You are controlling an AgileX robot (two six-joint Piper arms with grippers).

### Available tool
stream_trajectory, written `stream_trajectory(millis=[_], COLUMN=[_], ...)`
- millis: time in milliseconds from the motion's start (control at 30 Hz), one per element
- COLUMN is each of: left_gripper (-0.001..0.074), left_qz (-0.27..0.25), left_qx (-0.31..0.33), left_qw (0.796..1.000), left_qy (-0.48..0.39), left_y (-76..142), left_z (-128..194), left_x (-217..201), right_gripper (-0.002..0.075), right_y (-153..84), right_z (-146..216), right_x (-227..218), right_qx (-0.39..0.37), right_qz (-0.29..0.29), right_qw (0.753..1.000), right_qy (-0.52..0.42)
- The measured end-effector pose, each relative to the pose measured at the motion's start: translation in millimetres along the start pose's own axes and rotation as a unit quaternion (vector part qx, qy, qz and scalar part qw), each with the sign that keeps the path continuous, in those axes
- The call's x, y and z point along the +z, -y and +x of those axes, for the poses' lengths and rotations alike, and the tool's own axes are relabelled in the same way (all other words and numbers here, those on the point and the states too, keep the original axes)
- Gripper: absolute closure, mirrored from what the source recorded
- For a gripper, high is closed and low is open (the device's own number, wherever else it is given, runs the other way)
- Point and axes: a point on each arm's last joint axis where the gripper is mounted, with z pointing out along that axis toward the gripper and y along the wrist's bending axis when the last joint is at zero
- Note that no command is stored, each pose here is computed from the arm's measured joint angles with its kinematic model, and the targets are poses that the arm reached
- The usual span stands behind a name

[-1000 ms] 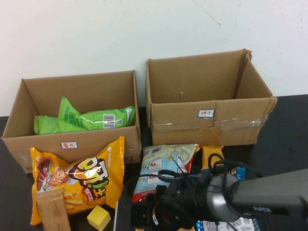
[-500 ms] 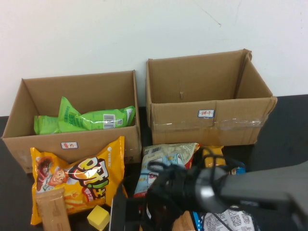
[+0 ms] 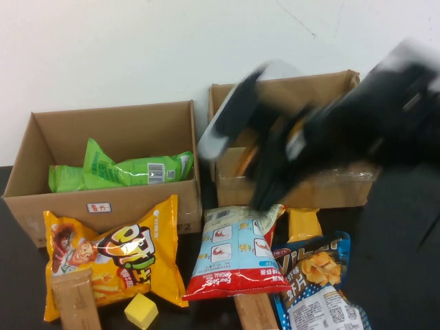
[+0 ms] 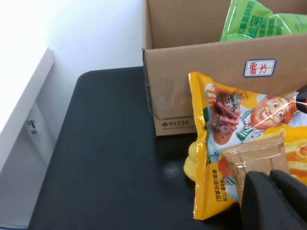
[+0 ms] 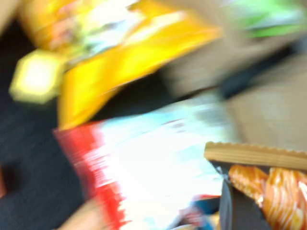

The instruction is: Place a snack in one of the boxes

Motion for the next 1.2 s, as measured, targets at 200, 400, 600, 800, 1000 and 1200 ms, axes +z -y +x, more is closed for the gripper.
stream_trajectory(millis=[200, 400, 600, 800, 1000, 1200], left_gripper=[0.0738, 0.0738, 0.0738, 0.0738, 0.0738, 0.0738], left_qz=[0.000, 0.000, 0.000, 0.000, 0.000, 0.000], left_qx=[0.000, 0.000, 0.000, 0.000, 0.000, 0.000], left_qw=[1.000, 1.000, 1.000, 1.000, 1.000, 1.000], left_qy=[0.000, 0.000, 0.000, 0.000, 0.000, 0.000], left_y=[0.0, 0.0, 0.0, 0.0, 0.0, 0.0], left_z=[0.0, 0.0, 0.0, 0.0, 0.0, 0.0], left_x=[0.0, 0.0, 0.0, 0.0, 0.0, 0.0], right_gripper=[0.0468, 0.0312, 0.0244, 0.0476, 0.0704, 0.0724], right_y=[101.1, 155.5, 169.9, 177.2, 164.7, 134.8], right_z=[9.2, 22.7, 29.7, 6.1, -14.4, -17.4], right_x=[-13.8, 36.7, 69.3, 18.7, -79.8, -195.3], right_qx=[0.133, 0.198, 0.212, 0.206, 0.172, 0.152], right_qz=[0.092, 0.101, 0.068, 0.074, 0.073, 0.104], right_qw=[0.985, 0.974, 0.974, 0.975, 0.982, 0.975], right_qy=[0.059, 0.035, -0.041, -0.024, 0.026, 0.125])
